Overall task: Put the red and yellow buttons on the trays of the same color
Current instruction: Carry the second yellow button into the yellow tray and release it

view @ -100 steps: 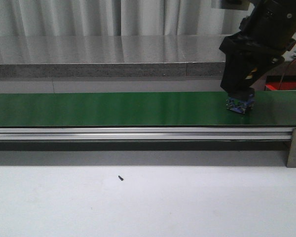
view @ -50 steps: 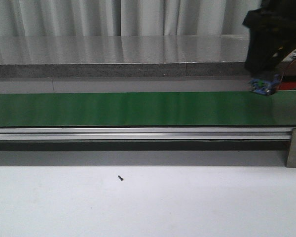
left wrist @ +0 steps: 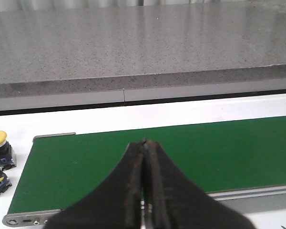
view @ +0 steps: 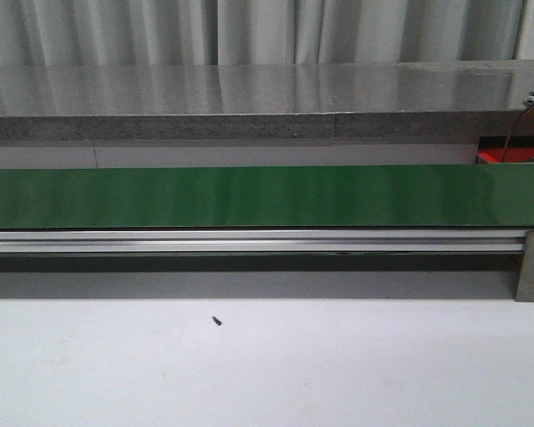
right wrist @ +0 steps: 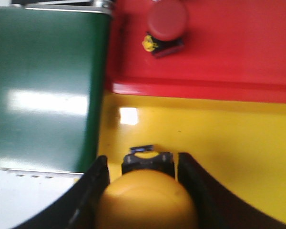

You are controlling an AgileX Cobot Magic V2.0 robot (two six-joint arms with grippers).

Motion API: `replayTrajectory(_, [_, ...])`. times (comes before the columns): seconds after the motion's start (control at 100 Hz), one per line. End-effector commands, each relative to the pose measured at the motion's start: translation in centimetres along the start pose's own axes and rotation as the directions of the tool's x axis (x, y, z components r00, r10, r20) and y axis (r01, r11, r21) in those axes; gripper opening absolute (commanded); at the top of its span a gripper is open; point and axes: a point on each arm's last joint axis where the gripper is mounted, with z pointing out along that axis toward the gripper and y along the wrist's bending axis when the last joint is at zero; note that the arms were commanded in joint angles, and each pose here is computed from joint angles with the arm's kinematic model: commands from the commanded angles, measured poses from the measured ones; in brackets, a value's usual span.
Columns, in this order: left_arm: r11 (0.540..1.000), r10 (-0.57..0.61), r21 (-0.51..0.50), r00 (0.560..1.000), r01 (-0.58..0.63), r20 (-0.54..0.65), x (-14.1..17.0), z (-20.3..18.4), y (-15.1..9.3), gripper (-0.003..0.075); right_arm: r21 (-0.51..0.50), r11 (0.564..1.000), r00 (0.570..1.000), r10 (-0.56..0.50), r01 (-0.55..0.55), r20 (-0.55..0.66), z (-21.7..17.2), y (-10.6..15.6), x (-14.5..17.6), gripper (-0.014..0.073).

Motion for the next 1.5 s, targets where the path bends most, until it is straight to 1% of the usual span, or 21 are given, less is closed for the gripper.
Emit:
replayTrajectory(0.0, [1.000, -0.010, 0.001, 0.995, 0.010, 0.096, -1.5, -0.2, 0.0, -0.0020, 0.062, 0.997, 0.991, 0.046, -0.055, 0.129, -1.9, -1.4, -0.2, 0.0258])
replayTrajectory(0.05, [1.000, -0.010, 0.001, 0.995, 0.010, 0.096, -1.5, -0.2, 0.0, -0.0020, 0.085, 0.993, 0.986, 0.062, -0.076, 0.155, -1.6, -2.1, 0.0, 0.0258])
replayTrajectory(0.12, [1.000, -0.010, 0.001, 0.995, 0.010, 0.096, -1.5, -0.2, 0.0, -0.0020, 0.100, 0.990, 0.984, 0.079, -0.096, 0.163, -1.0, -2.7, 0.3, 0.0258])
replayTrajectory(0.31, [1.000, -0.010, 0.001, 0.995, 0.010, 0.096, -1.5, -0.2, 0.0, -0.0020, 0.075, 0.990, 0.991, 0.115, -0.120, 0.071, 2.5, -3.8, 0.8, 0.0258])
replayTrajectory(0.52, [1.000, -0.010, 0.001, 0.995, 0.010, 0.096, -1.5, -0.2, 0.0, -0.0020, 0.046, 0.988, 0.989, 0.150, -0.150, -0.013, 6.5, -4.7, 1.2, 0.0258])
replayTrajectory(0.64, [1.000, -0.010, 0.001, 0.995, 0.010, 0.096, -1.5, -0.2, 0.0, -0.0020, 0.036, 0.986, 0.986, 0.163, -0.161, -0.048, 8.1, -5.0, 1.5, 0.0261])
replayTrajectory(0.76, [1.000, -0.010, 0.001, 0.995, 0.010, 0.096, -1.5, -0.2, 0.0, -0.0020, 0.023, 0.983, 0.982, 0.181, -0.180, -0.055, 8.9, -5.0, 1.6, 0.0266])
replayTrajectory(0.81, [1.000, -0.010, 0.001, 0.995, 0.010, 0.096, -1.5, -0.2, 0.0, -0.0020, 0.024, 0.983, 0.982, 0.183, -0.182, -0.050, 8.9, -5.1, 1.6, 0.0282])
replayTrajectory(0.86, [1.000, -0.010, 0.001, 0.995, 0.010, 0.096, -1.5, -0.2, 0.0, -0.0020, 0.026, 0.983, 0.982, 0.184, -0.183, -0.042, 8.9, -5.1, 1.5, 0.0317])
replayTrajectory(0.87, [1.000, -0.010, 0.001, 0.995, 0.010, 0.096, -1.5, -0.2, 0.0, -0.0020, 0.027, 0.983, 0.982, 0.184, -0.183, -0.040, 8.9, -5.1, 1.5, 0.0338])
replayTrajectory(0.88, [1.000, -0.010, 0.001, 0.995, 0.010, 0.096, -1.5, -0.2, 0.0, -0.0020, 0.028, 0.983, 0.982, 0.184, -0.183, -0.038, 8.9, -5.1, 1.5, 0.0338])
replayTrajectory(0.98, [1.000, -0.010, 0.001, 0.995, 0.010, 0.096, -1.5, -0.2, 0.0, -0.0020, 0.027, 0.983, 0.982, 0.185, -0.184, -0.038, 8.9, -5.1, 1.5, 0.0461])
replayTrajectory(1.05, [1.000, -0.010, 0.001, 0.995, 0.010, 0.096, -1.5, -0.2, 0.0, -0.0020, 0.022, 0.981, 0.981, 0.192, -0.191, -0.038, 8.8, -5.0, 1.5, 0.0521])
replayTrajectory(1.1, [1.000, -0.010, 0.001, 0.995, 0.010, 0.096, -1.5, -0.2, 0.0, -0.0020, 0.016, 0.980, 0.979, 0.199, -0.198, -0.034, 8.8, -5.0, 1.4, 0.0536])
replayTrajectory(1.24, [1.000, -0.010, 0.001, 0.995, 0.010, 0.096, -1.5, -0.2, 0.0, -0.0020, -0.001, 0.976, 0.976, 0.217, -0.217, 0.003, 7.7, -4.6, 1.0, 0.0534])
replayTrajectory(1.36, [1.000, -0.010, 0.001, 0.995, 0.010, 0.096, -1.5, -0.2, 0.0, -0.0020, -0.025, 0.973, 0.969, 0.231, -0.230, 0.086, 5.4, -3.8, 0.2, 0.0534])
replayTrajectory(1.42, [1.000, -0.010, 0.001, 0.995, 0.010, 0.096, -1.5, -0.2, 0.0, -0.0020, -0.034, 0.976, 0.967, 0.218, -0.215, 0.131, 3.9, -3.0, -0.2, 0.0534])
replayTrajectory(1.49, [1.000, -0.010, 0.001, 0.995, 0.010, 0.096, -1.5, -0.2, 0.0, -0.0020, -0.035, 0.984, 0.967, 0.179, -0.175, 0.181, 2.1, -1.7, -0.8, 0.0534])
